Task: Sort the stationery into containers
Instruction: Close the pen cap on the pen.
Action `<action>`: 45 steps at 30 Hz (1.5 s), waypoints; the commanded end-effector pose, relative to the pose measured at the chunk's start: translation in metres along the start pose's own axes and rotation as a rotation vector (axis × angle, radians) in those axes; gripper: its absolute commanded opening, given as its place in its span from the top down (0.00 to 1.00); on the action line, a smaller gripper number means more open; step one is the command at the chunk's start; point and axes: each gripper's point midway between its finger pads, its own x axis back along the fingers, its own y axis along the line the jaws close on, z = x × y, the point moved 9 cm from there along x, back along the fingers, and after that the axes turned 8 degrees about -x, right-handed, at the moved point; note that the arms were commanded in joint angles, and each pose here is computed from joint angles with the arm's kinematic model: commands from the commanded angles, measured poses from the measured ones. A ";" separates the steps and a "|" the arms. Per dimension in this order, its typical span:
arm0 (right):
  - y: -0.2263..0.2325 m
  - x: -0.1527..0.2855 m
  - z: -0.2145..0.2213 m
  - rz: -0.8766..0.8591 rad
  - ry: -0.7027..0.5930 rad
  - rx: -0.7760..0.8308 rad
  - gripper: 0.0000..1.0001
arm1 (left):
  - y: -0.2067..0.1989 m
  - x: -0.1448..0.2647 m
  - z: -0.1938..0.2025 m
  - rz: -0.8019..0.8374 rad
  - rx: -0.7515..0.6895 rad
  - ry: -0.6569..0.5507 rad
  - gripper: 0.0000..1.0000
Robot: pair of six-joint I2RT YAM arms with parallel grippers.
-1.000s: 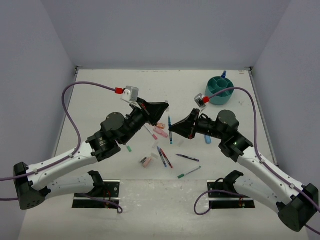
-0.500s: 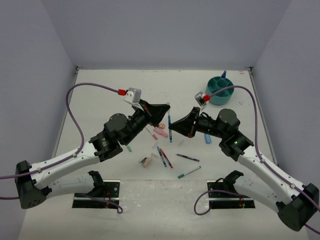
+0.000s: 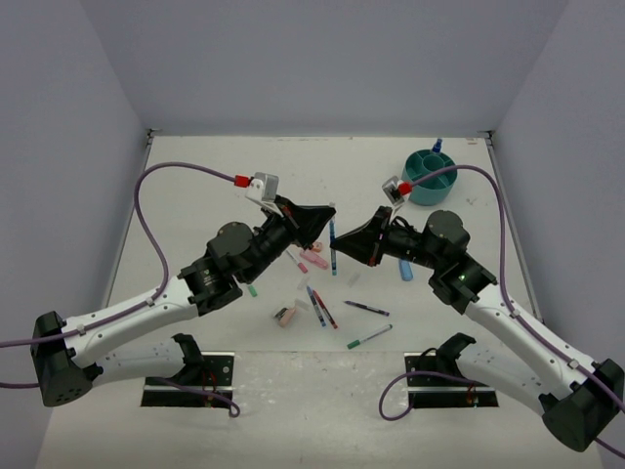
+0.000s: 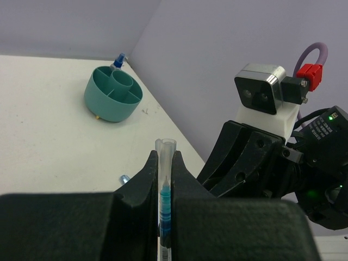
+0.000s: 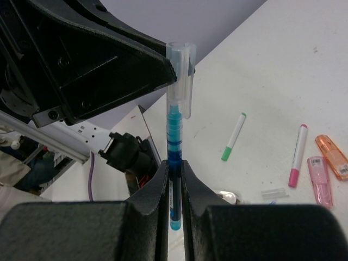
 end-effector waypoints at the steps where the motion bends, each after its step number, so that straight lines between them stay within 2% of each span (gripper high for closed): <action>1: 0.020 -0.001 -0.026 -0.025 -0.096 0.038 1.00 | -0.002 0.001 0.000 0.023 0.017 -0.015 1.00; 13: 0.030 -0.003 -0.040 -0.042 -0.135 0.025 1.00 | -0.001 0.004 0.000 0.028 0.029 -0.030 1.00; 20: 0.042 -0.001 -0.052 -0.094 -0.160 0.131 1.00 | -0.002 0.004 0.001 0.033 0.027 -0.019 1.00; 21: 0.042 -0.001 -0.053 -0.099 -0.165 0.149 1.00 | -0.001 0.004 0.002 0.033 0.026 -0.018 0.98; 27: 0.039 -0.002 -0.050 -0.095 -0.133 0.178 1.00 | -0.002 0.008 -0.004 0.036 0.009 -0.033 0.73; 33: 0.041 -0.001 -0.050 -0.104 -0.112 0.185 1.00 | -0.003 0.010 -0.011 0.039 -0.008 -0.051 0.71; 35: 0.044 0.000 -0.052 -0.113 -0.112 0.193 1.00 | -0.004 0.010 -0.012 0.053 -0.012 -0.050 0.72; 38: 0.046 -0.001 -0.053 -0.119 -0.105 0.196 1.00 | -0.006 0.009 -0.011 0.071 -0.019 -0.047 0.81; 42: 0.046 -0.001 -0.055 -0.117 -0.112 0.200 1.00 | -0.009 0.008 -0.008 0.115 -0.026 -0.034 0.86; 45: 0.049 0.000 -0.057 -0.122 -0.114 0.205 1.00 | -0.011 0.007 -0.006 0.135 -0.033 -0.024 0.96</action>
